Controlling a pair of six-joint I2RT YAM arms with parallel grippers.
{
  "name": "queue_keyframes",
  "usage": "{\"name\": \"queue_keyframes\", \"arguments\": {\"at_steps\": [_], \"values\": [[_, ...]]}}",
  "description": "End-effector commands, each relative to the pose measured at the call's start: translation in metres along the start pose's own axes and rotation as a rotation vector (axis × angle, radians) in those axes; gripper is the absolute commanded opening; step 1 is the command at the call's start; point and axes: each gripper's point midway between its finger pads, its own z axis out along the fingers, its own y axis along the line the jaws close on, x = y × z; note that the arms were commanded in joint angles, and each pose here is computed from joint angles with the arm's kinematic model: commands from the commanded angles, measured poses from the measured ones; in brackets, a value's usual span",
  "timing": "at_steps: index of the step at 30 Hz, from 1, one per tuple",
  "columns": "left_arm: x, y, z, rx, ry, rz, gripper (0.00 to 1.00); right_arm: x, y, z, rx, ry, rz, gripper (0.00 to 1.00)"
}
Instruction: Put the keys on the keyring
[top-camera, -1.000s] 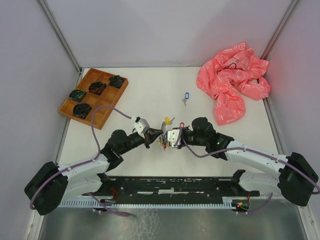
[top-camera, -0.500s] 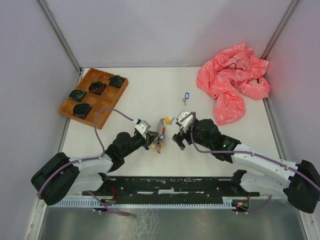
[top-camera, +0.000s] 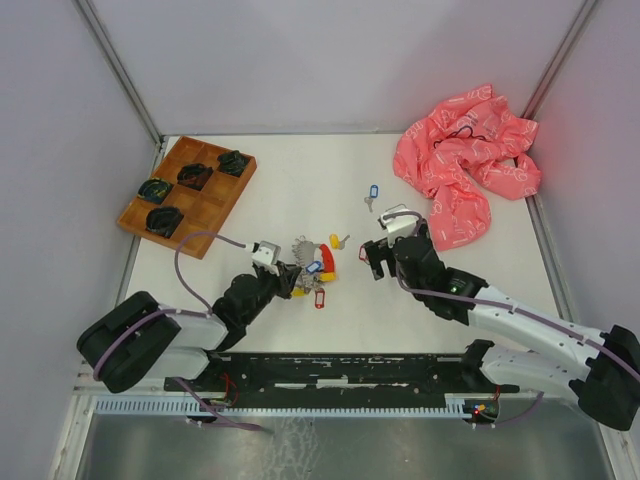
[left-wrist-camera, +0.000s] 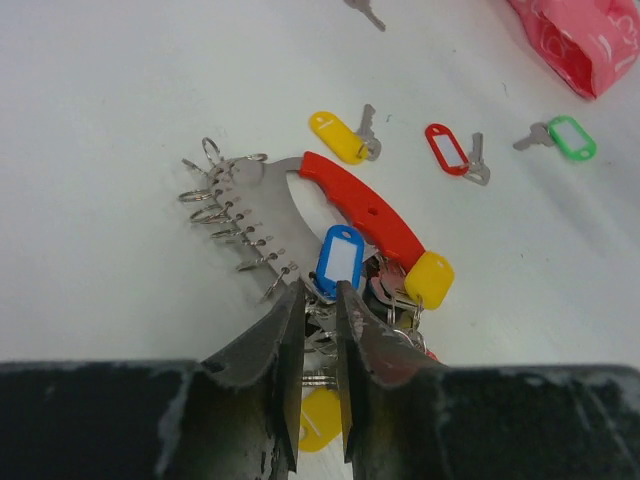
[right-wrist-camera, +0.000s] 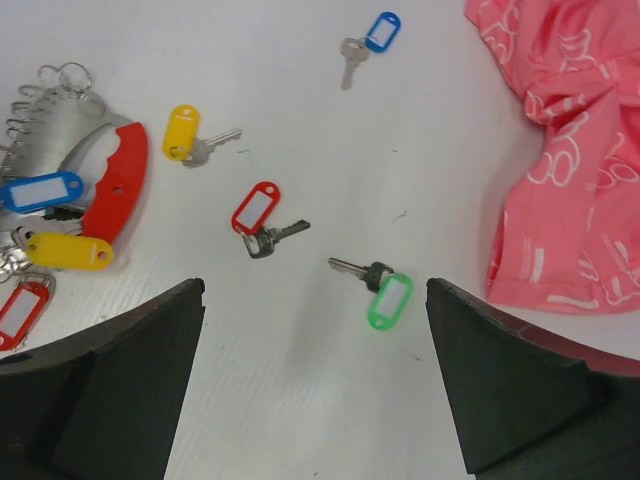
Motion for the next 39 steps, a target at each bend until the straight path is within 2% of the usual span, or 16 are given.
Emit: {"name": "queue_keyframes", "arguments": {"at_steps": [1,3,7,9,12,19,22,28,39], "values": [[-0.026,0.02,-0.006,-0.144,-0.095,-0.145,0.31,-0.021,-0.034,-0.014,0.184,-0.035,0.084,1.0],[-0.029,0.029,-0.011,-0.213,-0.065,-0.148,0.39,-0.02,-0.044,-0.02,0.228,-0.032,0.081,1.0],[-0.05,0.041,-0.029,-0.307,-0.07,-0.149,0.48,-0.02,-0.061,-0.034,0.297,-0.013,0.062,1.0],[-0.07,0.044,-0.042,-0.334,-0.118,-0.176,0.55,-0.023,-0.065,-0.039,0.304,-0.015,0.056,1.0],[-0.096,0.05,-0.064,-0.386,-0.184,-0.249,0.72,-0.029,-0.073,-0.049,0.319,-0.022,0.055,1.0],[-0.158,0.057,-0.113,-0.438,-0.323,-0.288,0.94,-0.038,-0.088,-0.071,0.338,-0.081,0.09,1.0],[-0.18,0.055,-0.127,-0.437,-0.345,-0.249,0.99,-0.042,-0.091,-0.079,0.328,-0.11,0.103,1.0],[-0.208,0.045,-0.133,-0.41,-0.322,-0.153,0.99,-0.047,-0.101,-0.092,0.343,-0.162,0.125,1.0],[-0.192,0.039,-0.119,-0.374,-0.286,-0.158,0.99,-0.047,-0.1,-0.091,0.339,-0.164,0.12,1.0]]}}
